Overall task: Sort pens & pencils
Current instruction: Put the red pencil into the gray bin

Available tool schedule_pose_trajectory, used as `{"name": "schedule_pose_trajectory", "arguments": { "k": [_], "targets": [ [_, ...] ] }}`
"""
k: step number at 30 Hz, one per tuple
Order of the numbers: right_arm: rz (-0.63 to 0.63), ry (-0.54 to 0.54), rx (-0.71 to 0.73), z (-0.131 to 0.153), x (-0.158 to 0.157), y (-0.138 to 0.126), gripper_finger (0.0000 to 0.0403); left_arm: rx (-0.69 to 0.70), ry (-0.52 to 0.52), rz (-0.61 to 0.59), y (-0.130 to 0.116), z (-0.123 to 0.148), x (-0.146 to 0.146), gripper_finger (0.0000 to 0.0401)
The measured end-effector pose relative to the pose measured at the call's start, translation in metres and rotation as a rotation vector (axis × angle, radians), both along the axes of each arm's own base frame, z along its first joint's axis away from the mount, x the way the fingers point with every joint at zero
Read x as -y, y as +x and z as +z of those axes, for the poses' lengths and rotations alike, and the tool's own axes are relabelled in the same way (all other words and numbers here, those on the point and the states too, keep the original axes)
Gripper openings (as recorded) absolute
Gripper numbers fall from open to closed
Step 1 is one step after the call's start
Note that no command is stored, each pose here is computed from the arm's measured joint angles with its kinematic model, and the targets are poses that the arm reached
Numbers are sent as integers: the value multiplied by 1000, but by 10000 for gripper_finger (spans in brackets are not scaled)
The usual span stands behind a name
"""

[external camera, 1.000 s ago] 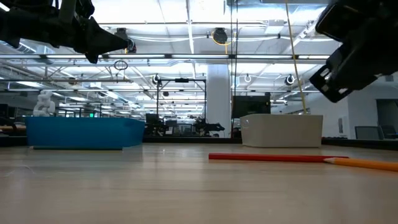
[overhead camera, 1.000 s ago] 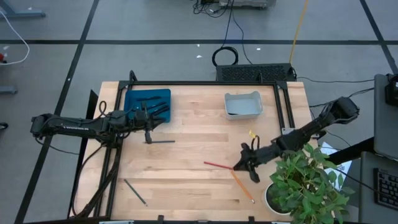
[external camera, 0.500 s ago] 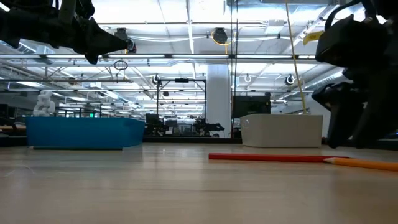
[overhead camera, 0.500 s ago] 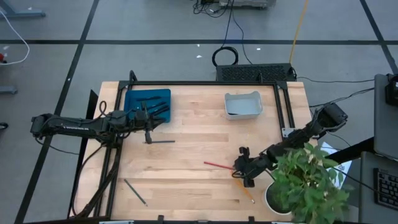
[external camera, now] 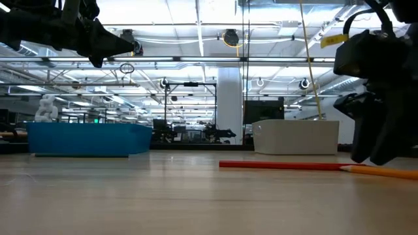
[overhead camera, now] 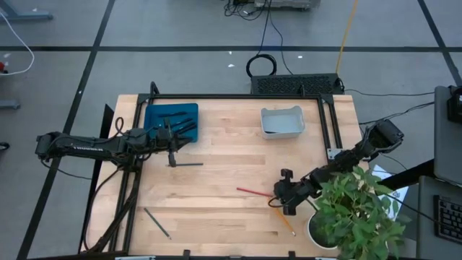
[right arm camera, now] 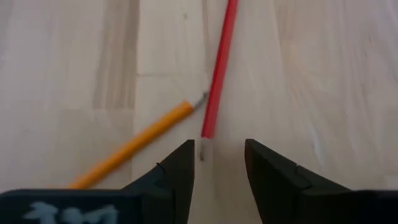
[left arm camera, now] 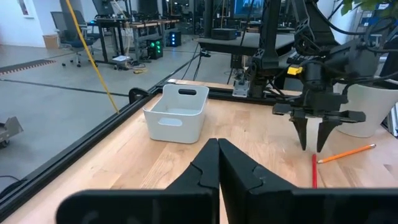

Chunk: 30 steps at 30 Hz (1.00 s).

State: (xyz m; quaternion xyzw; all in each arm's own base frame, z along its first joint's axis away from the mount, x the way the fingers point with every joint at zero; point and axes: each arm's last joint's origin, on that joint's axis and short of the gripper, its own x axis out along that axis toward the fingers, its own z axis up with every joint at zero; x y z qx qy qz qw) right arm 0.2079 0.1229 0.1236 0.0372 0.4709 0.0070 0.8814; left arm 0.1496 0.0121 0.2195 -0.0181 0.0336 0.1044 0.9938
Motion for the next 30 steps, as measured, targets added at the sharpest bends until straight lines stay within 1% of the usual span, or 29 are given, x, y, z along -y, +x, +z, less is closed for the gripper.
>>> {"name": "schedule_pose_trajectory", "arguments": {
  "k": [5, 10, 15, 17, 19, 23, 24, 30],
  "targets": [
    [-7, 1, -6, -3, -1, 1, 128, 1, -3, 0, 0, 0, 0, 13],
    [0, -10, 9, -14, -2, 4, 128, -1, -3, 0, 0, 0, 0, 4],
    [0, -8, 12, -16, -2, 4, 125, 0, -2, -1, 0, 0, 0, 12],
    [0, -8, 11, -16, -2, 4, 114, 0, -2, 0, 0, 0, 0, 12],
    [1, -10, 5, -16, -2, 4, 91, 0, -2, -1, 0, 0, 0, 6],
    [-13, -21, -26, -18, 0, 2, 18, 0, -2, -1, 0, 0, 0, 7],
    [-14, -24, -28, -18, 0, 2, 12, 0, -2, 0, 0, 0, 0, 10],
    [-47, -53, -19, -19, 3, 2, 5, 0, 0, 0, 0, 0, 0, 4]
  ]
}}
